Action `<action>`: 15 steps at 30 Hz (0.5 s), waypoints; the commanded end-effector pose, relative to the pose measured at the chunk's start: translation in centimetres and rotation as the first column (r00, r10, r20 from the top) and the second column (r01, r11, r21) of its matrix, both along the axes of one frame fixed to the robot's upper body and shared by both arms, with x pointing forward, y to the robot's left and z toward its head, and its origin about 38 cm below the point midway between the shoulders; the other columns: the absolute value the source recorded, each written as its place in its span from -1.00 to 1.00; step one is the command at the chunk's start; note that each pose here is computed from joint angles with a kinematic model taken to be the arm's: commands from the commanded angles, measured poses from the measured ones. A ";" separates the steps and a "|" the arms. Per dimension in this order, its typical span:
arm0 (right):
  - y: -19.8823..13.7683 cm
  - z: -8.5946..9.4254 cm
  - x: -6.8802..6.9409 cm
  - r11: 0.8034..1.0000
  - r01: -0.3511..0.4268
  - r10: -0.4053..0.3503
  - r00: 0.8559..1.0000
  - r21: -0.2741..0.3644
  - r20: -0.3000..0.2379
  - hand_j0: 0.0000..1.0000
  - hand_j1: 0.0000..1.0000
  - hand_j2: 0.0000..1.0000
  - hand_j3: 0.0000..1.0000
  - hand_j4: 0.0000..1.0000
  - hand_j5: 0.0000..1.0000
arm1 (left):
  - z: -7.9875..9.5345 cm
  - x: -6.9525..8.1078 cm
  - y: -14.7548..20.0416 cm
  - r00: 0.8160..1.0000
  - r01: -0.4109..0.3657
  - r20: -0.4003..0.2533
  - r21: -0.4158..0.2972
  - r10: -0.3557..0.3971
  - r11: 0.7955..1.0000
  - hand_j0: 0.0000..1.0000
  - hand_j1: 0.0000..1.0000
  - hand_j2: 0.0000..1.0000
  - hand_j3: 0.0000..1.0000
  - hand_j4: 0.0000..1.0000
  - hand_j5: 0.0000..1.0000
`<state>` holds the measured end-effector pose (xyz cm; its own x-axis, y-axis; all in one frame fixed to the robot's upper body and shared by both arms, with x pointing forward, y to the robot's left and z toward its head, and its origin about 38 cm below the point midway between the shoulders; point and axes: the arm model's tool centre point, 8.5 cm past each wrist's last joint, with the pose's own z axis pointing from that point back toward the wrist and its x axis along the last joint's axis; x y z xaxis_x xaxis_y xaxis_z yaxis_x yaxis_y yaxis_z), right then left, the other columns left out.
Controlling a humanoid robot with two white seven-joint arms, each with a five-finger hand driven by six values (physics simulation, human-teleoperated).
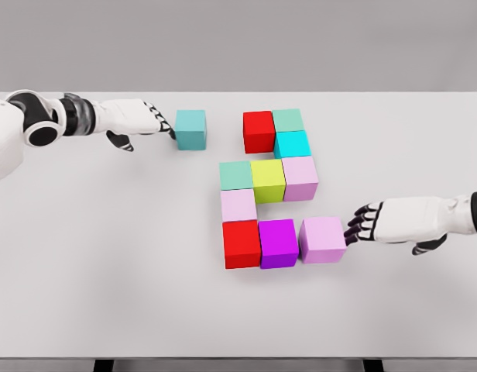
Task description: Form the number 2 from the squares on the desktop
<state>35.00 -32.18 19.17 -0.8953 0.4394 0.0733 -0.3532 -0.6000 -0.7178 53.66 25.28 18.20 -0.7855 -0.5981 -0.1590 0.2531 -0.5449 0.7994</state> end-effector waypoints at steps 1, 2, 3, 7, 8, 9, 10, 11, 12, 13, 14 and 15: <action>0.3 0.1 -0.2 1.000 -0.009 0.009 1.000 0.007 0.000 1.00 1.00 1.00 1.00 1.00 1.00 | 0.0 0.0 0.0 1.000 0.000 0.000 -0.001 0.000 1.000 0.70 0.70 0.70 0.70 0.70 0.70; 0.3 0.2 -0.2 1.000 -0.008 0.008 1.000 0.008 0.001 1.00 1.00 1.00 1.00 1.00 1.00 | 0.0 0.0 0.1 1.000 -0.003 0.000 0.000 0.003 1.000 0.70 0.70 0.70 0.70 0.70 0.70; 0.6 0.1 -0.1 1.000 -0.010 0.010 1.000 0.014 -0.001 1.00 1.00 1.00 1.00 1.00 1.00 | 0.0 0.1 0.6 1.000 -0.016 -0.001 0.003 0.016 1.000 0.70 0.70 0.70 0.70 0.70 0.70; 0.3 0.1 0.1 1.000 -0.003 0.003 1.000 0.011 0.002 1.00 1.00 1.00 1.00 1.00 1.00 | 0.1 1.0 2.9 0.996 -0.093 -0.005 0.017 0.093 0.996 0.73 0.73 0.73 0.73 0.73 0.73; 0.0 0.1 0.2 1.000 0.007 -0.007 1.000 0.007 0.003 1.00 1.00 1.00 1.00 1.00 1.00 | 0.4 1.3 2.8 0.995 -0.099 -0.001 0.014 0.099 0.995 0.74 0.74 0.74 0.74 0.74 0.74; -1.1 -0.2 1.0 0.999 0.047 -0.047 0.999 -0.004 0.003 1.00 1.00 1.00 1.00 1.00 1.00 | 0.2 1.4 2.5 0.995 -0.098 -0.005 0.012 0.098 0.995 0.74 0.74 0.74 0.74 0.74 0.74; -1.6 -0.3 1.3 0.998 0.064 -0.064 0.998 -0.012 0.003 1.00 1.00 1.00 1.00 1.00 1.00 | 0.2 1.6 2.0 0.995 -0.095 -0.005 0.010 0.095 0.995 0.74 0.74 0.74 0.74 0.74 0.74; -1.5 -0.3 1.3 0.998 0.063 -0.063 0.998 -0.010 0.004 1.00 1.00 1.00 1.00 1.00 1.00 | 0.3 1.7 1.9 0.995 -0.096 -0.005 0.009 0.096 0.995 0.74 0.74 0.74 0.74 0.74 0.74; -1.3 -0.3 1.4 0.998 0.059 -0.059 0.998 -0.006 0.005 1.00 1.00 1.00 1.00 1.00 1.00 | 0.2 1.7 1.3 0.996 -0.086 -0.005 0.005 0.086 0.996 0.74 0.74 0.74 0.74 0.74 0.74; -1.1 -0.4 1.4 0.999 0.053 -0.053 0.999 -0.003 0.003 1.00 1.00 1.00 1.00 1.00 1.00 | 0.3 1.8 0.8 0.997 -0.079 -0.005 0.002 0.079 0.997 0.74 0.74 0.74 0.74 0.74 0.74; -0.9 -0.3 1.4 0.999 0.050 -0.050 0.999 0.000 0.005 1.00 1.00 1.00 1.00 1.00 1.00 | 0.2 1.8 0.1 0.998 -0.068 -0.006 -0.004 0.068 0.998 0.74 0.74 0.74 0.74 0.74 0.74; -0.8 -0.3 1.4 0.999 0.048 -0.048 0.999 0.003 0.004 1.00 1.00 1.00 1.00 1.00 1.00 | 0.2 1.8 -0.1 0.998 -0.064 -0.007 -0.004 0.064 0.998 0.74 0.74 0.74 0.74 0.74 0.74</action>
<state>36.24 -33.06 18.83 -0.8756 0.4783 0.0671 -0.3758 -0.5873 -0.7168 55.35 25.94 18.47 -0.7422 -0.6508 -0.1599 0.2942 -0.5308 0.7948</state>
